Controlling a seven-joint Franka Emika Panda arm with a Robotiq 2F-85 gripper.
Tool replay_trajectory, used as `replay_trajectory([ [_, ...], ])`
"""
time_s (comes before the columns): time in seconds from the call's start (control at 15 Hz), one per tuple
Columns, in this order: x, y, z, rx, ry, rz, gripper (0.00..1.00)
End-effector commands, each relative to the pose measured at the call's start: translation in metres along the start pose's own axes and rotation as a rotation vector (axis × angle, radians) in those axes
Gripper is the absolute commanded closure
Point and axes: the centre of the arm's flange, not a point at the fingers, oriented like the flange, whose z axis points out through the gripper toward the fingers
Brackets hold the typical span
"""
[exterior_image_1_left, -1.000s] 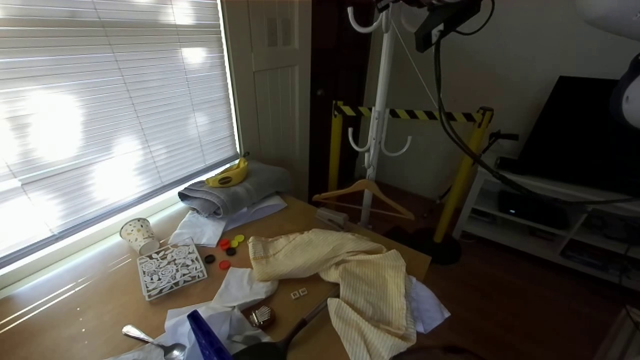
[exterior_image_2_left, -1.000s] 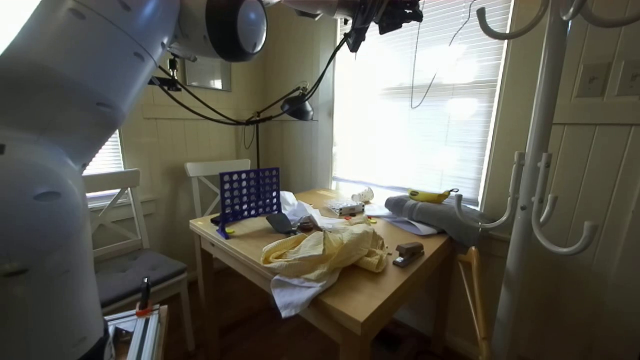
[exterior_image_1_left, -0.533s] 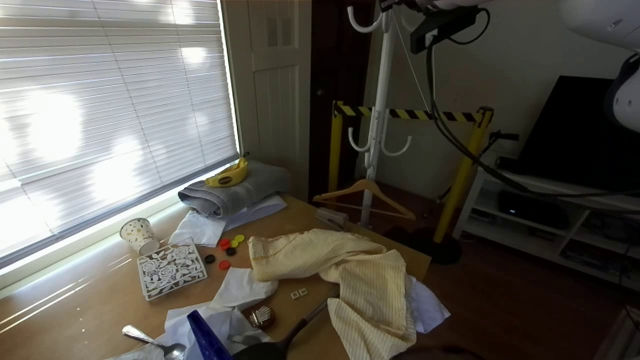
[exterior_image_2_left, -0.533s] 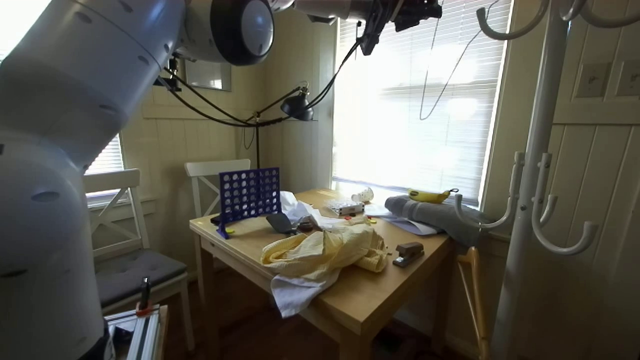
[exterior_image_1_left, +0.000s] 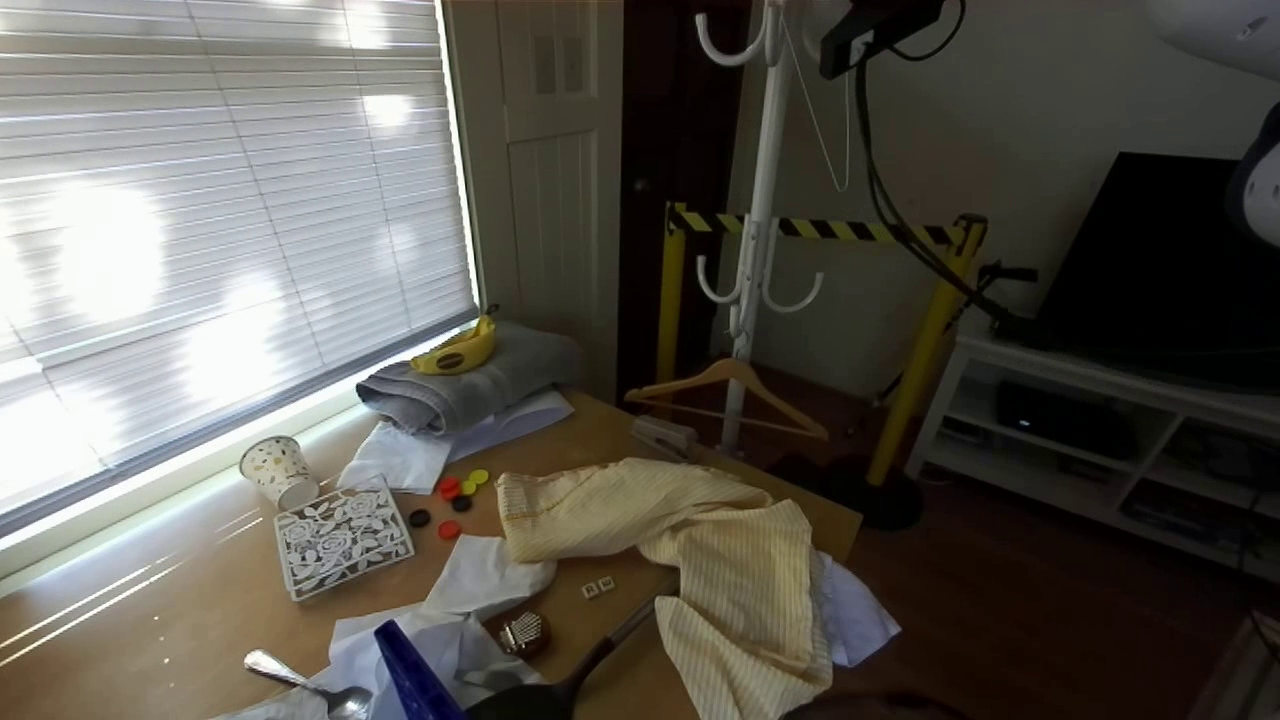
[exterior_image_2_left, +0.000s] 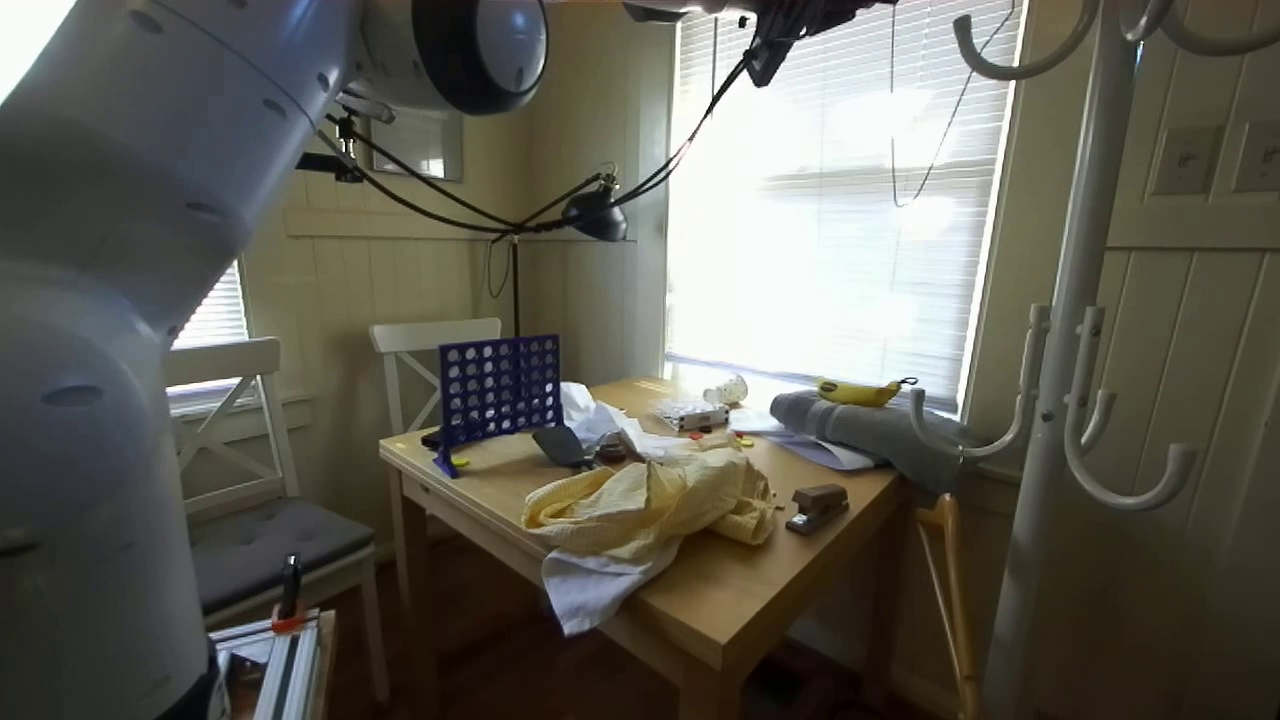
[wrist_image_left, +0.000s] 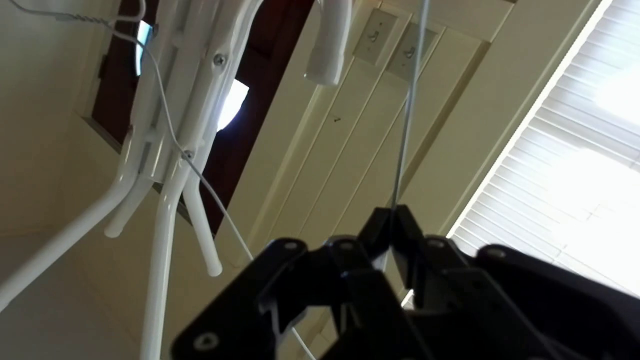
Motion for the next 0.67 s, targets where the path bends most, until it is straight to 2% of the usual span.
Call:
replay_trajectory([
  [0.0,-0.003,0.029,-0.007,0.022,0.043,0.008,0.98],
  [0.2,-0.006,0.038,0.001,0.056,0.060,0.032,0.98],
  [0.6,-0.024,0.036,0.030,0.206,0.093,0.086,0.98],
])
